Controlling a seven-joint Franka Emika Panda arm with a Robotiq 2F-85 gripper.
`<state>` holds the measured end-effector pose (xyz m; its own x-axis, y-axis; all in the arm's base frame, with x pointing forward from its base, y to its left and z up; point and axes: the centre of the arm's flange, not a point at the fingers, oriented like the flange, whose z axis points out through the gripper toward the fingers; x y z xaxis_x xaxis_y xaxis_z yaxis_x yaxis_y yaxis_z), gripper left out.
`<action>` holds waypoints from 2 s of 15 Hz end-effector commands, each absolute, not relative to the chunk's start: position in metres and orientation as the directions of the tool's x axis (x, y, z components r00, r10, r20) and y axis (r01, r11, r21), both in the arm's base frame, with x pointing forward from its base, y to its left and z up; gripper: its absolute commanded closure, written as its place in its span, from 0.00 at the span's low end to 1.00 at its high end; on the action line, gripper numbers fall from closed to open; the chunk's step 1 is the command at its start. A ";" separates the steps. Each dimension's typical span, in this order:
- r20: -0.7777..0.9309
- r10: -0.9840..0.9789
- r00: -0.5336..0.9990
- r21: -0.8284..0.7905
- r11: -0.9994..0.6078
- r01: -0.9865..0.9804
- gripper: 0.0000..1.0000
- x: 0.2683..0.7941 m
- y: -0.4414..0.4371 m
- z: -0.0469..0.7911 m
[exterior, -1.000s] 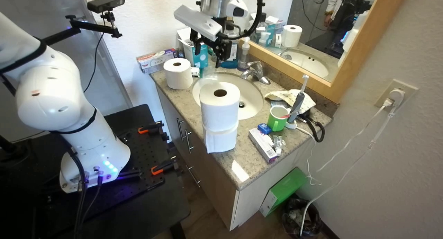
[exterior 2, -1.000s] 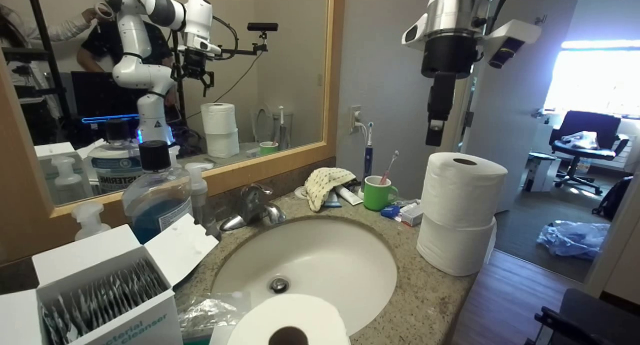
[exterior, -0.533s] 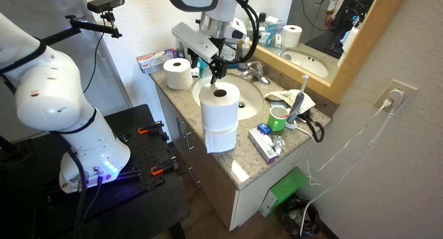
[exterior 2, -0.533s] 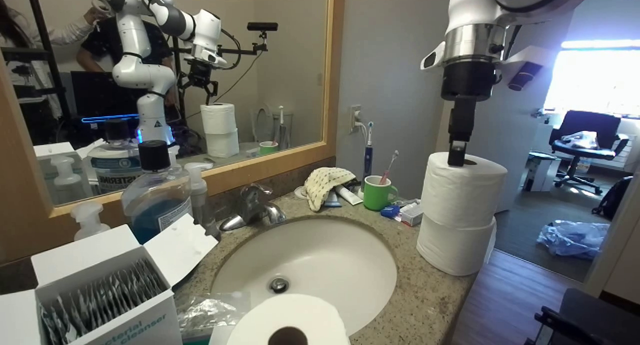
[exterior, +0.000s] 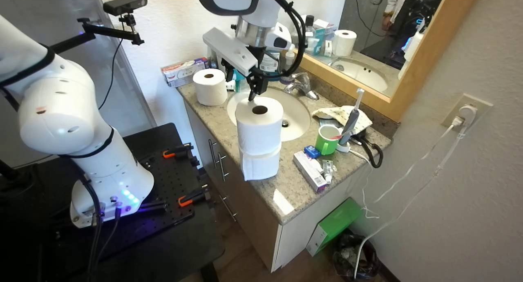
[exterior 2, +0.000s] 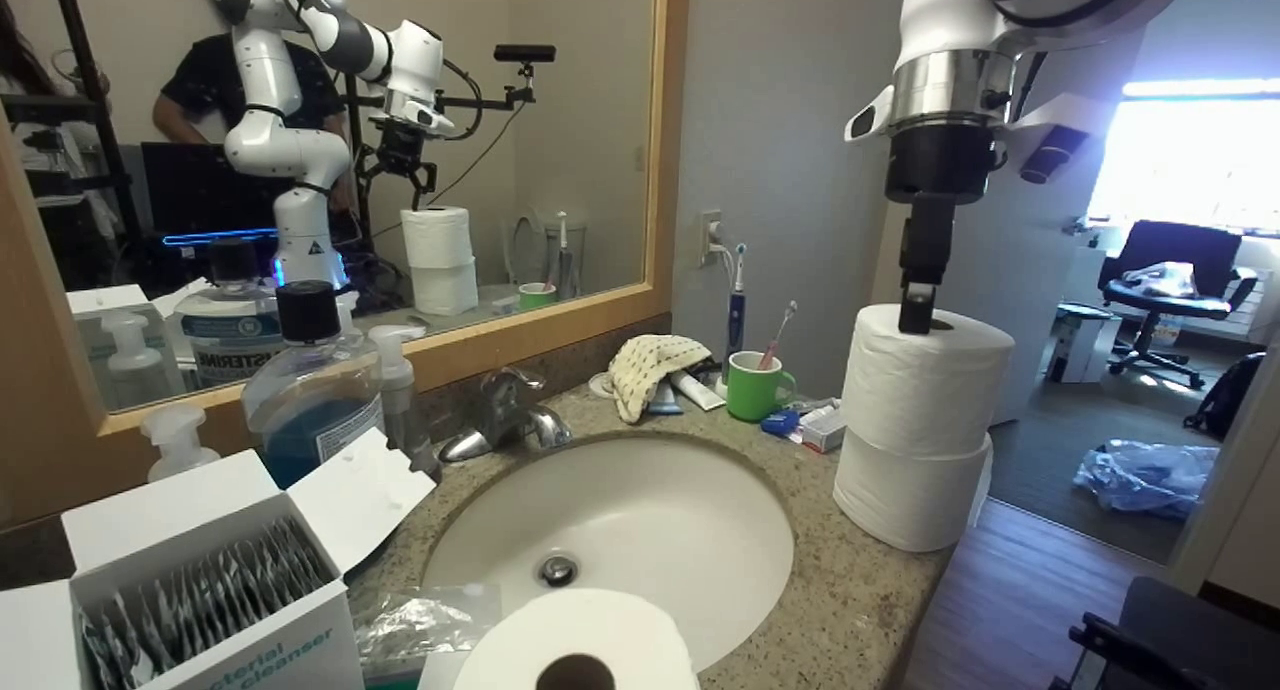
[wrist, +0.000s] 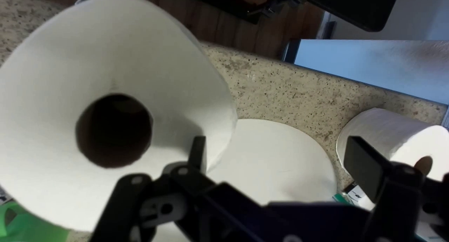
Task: Unassemble the stacked up rolls of tissue
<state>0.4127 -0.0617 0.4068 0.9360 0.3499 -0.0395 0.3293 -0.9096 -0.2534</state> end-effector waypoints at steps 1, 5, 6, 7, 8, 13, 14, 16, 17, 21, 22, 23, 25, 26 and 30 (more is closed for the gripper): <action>-0.056 0.249 0.967 -0.201 -0.951 0.233 0.00 0.412 -0.080 0.411; 0.024 0.091 0.996 -0.064 -0.994 0.092 0.00 0.392 -0.110 0.454; 0.047 0.056 0.997 -0.034 -0.998 0.058 0.00 0.389 -0.114 0.463; 0.074 0.020 0.997 -0.007 -1.000 0.021 0.00 0.386 -0.119 0.472; 0.086 0.002 0.996 0.009 -1.000 0.001 0.00 0.387 -0.121 0.476; 0.084 0.038 0.996 0.019 -0.999 0.036 0.00 0.404 -0.100 0.476; 0.086 0.052 0.995 0.006 -0.999 0.052 0.00 0.407 -0.098 0.477; 0.090 0.060 0.994 -0.019 -0.998 0.062 0.00 0.410 -0.095 0.477; 0.093 0.054 0.994 -0.028 -0.998 0.057 0.00 0.411 -0.093 0.477; 0.070 0.051 0.996 -0.102 -0.993 0.058 0.00 0.413 -0.099 0.468; 0.066 0.051 0.997 -0.121 -0.991 0.059 0.00 0.414 -0.100 0.466; 0.059 0.060 0.996 -0.143 -0.987 0.068 0.00 0.415 -0.103 0.462; 0.050 0.064 0.997 -0.177 -0.982 0.072 0.00 0.416 -0.108 0.454; 0.046 0.066 0.997 -0.188 -0.979 0.073 0.00 0.416 -0.110 0.451; 0.017 0.060 0.998 -0.188 -0.980 0.062 0.00 0.419 -0.110 0.443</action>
